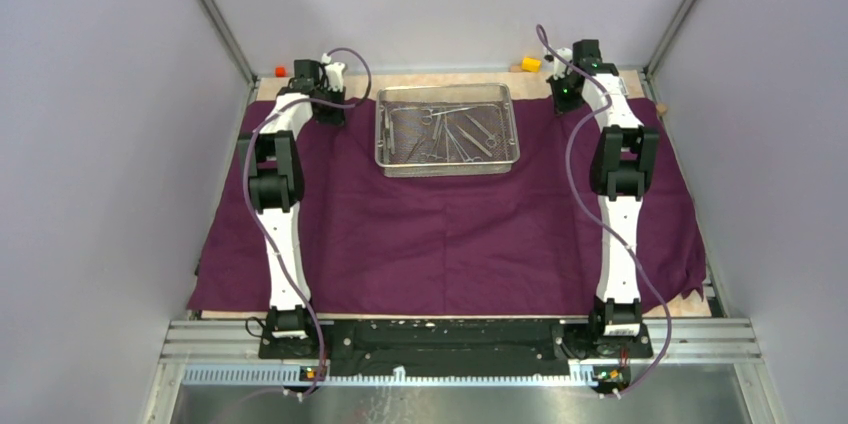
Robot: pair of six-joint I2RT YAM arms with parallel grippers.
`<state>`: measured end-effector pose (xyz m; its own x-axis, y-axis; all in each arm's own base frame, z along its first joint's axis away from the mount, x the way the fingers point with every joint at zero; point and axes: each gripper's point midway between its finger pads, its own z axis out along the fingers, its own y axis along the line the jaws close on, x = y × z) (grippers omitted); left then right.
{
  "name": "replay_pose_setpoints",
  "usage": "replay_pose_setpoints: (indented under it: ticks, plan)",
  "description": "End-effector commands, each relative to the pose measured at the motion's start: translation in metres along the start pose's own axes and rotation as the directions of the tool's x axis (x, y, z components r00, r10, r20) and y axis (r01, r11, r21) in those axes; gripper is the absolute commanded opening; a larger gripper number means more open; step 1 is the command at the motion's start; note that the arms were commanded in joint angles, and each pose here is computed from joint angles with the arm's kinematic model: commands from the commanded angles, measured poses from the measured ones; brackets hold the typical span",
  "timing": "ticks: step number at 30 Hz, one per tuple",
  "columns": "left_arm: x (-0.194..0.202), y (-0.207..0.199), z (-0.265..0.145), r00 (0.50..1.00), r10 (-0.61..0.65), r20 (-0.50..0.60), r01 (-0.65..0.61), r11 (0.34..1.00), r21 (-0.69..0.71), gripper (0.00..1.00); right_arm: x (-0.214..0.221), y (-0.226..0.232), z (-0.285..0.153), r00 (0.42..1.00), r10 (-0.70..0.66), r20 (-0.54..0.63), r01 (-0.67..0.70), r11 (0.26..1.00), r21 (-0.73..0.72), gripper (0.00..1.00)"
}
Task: Open and lay out the surgical kit
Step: Smooth out the surgical kit at the center of the board.
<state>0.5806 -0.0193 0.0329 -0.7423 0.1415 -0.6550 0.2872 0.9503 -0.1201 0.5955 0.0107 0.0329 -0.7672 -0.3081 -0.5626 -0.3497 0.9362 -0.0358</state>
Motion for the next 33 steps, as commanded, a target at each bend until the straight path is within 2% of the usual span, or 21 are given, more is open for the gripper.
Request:
replay_pose_setpoints:
  ticks: [1, 4, 9, 15, 18, 21, 24, 29, 33]
  plan:
    - [0.051, 0.028, 0.008, 0.99, -0.033, -0.135, 0.022, 0.997, -0.081, 0.01, 0.039, -0.032, 0.016, 0.995, 0.029, -0.1, -0.021, 0.997, 0.078, 0.0]
    - [0.051, 0.028, 0.007, 0.99, -0.028, -0.135, 0.017, 0.997, -0.081, 0.03, 0.039, -0.031, 0.015, 0.995, 0.029, -0.1, -0.021, 0.997, 0.078, 0.0]
    - [0.047, 0.033, 0.0, 0.991, -0.029, -0.128, 0.017, 0.996, -0.09, 0.22, 0.034, -0.033, 0.008, 0.996, 0.025, -0.09, -0.018, 0.996, 0.082, 0.02]
    - [0.036, 0.047, -0.023, 0.995, -0.021, -0.098, 0.008, 0.991, -0.131, 0.52, 0.017, -0.033, -0.025, 0.999, 0.032, -0.023, -0.031, 0.998, 0.053, 0.35]
    - [0.036, 0.057, -0.039, 0.997, -0.009, -0.08, -0.004, 0.986, -0.17, 0.7, 0.006, -0.033, -0.054, 0.999, 0.038, 0.029, -0.039, 0.999, 0.032, 0.53]
    - [0.038, 0.062, -0.054, 0.998, 0.003, -0.065, -0.016, 0.981, -0.194, 0.84, 0.003, -0.034, -0.08, 0.997, 0.047, 0.066, -0.048, 0.999, 0.009, 0.65]
    - [0.038, 0.066, -0.073, 0.999, 0.013, -0.036, -0.02, 0.977, -0.213, 0.98, 0.009, -0.035, -0.105, 0.994, 0.059, 0.096, -0.058, 0.998, -0.009, 0.71]
    - [0.046, 0.065, -0.102, 1.0, 0.027, -0.007, -0.028, 0.973, -0.227, 0.99, 0.041, -0.04, -0.147, 0.99, 0.077, 0.121, -0.077, 0.997, -0.008, 0.74]
    - [0.058, 0.053, -0.128, 1.0, 0.026, 0.011, -0.023, 0.98, -0.195, 0.99, 0.082, -0.047, -0.181, 0.991, 0.086, 0.107, -0.088, 0.996, 0.02, 0.74]
